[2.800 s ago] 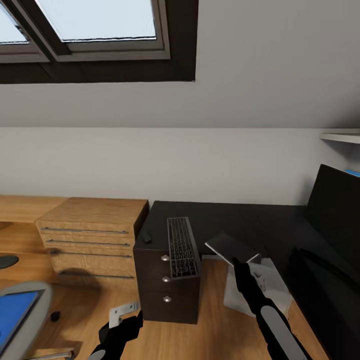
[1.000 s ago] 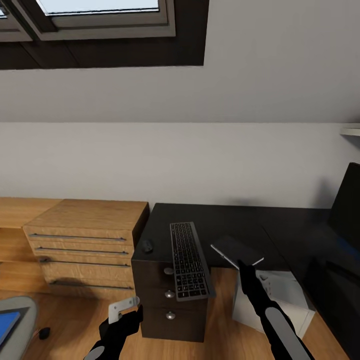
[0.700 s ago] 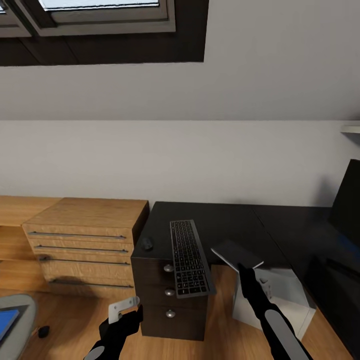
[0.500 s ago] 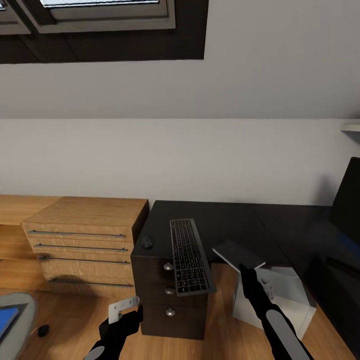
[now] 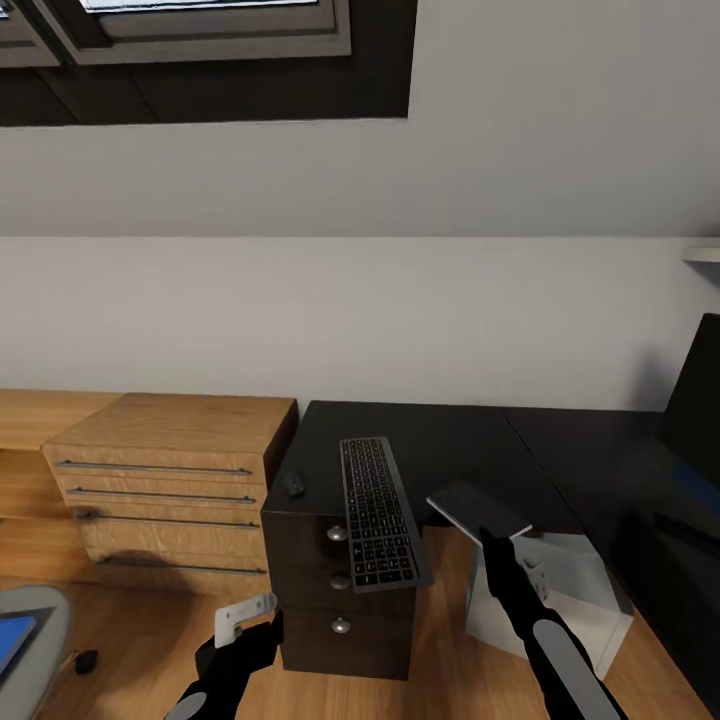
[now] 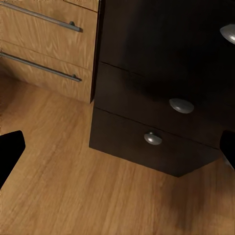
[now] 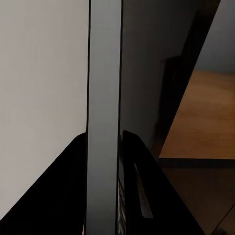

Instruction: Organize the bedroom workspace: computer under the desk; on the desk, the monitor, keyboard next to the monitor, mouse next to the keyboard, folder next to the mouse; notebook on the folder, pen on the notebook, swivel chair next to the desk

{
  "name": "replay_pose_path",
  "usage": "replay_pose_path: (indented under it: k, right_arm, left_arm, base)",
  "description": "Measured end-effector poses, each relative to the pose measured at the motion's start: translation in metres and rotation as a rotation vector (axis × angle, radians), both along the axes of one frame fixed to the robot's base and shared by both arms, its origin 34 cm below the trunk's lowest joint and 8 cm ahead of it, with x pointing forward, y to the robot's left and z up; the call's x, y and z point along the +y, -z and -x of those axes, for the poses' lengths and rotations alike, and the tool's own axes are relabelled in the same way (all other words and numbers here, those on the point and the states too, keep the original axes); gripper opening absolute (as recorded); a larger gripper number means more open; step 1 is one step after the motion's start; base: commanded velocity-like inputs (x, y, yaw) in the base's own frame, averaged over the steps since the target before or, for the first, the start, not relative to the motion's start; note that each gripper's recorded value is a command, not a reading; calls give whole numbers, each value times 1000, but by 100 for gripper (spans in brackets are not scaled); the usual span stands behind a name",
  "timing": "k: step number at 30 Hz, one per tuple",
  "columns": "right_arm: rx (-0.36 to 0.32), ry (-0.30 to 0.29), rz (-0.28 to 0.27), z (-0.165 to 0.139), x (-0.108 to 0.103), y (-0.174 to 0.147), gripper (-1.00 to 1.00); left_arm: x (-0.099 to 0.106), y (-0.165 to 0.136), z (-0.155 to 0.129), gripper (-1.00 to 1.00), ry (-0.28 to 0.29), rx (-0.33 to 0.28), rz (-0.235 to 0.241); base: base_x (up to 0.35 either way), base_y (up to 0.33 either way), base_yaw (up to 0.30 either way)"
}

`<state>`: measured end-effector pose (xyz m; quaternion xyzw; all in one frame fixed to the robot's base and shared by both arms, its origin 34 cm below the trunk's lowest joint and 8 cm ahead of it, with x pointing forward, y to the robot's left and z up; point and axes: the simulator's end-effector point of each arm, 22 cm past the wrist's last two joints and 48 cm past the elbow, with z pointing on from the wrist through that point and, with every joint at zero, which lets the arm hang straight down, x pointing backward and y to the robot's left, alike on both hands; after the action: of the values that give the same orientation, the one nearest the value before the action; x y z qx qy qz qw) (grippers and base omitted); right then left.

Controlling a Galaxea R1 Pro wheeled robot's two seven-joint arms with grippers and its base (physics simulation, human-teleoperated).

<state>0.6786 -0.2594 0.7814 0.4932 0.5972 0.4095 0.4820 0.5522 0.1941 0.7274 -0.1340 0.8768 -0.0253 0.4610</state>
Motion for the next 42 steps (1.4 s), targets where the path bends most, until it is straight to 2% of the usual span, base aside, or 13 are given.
replay_pose_path:
  k: [18,30,42]
  right_arm:
    - [-1,1,0,0,0,0,-100]
    - [-1,1,0,0,0,0,-100]
    - [-1,1,0,2,0,22,-100]
  left_arm:
    - [2,1,0,100,0,0,-7]
    - [2,0,0,100,0,-2,-3]
    - [0,22,2,100,0,-3,-1]
  base:
    - [129,0,0]
    - [19,0,0]
    - [0,0,0]
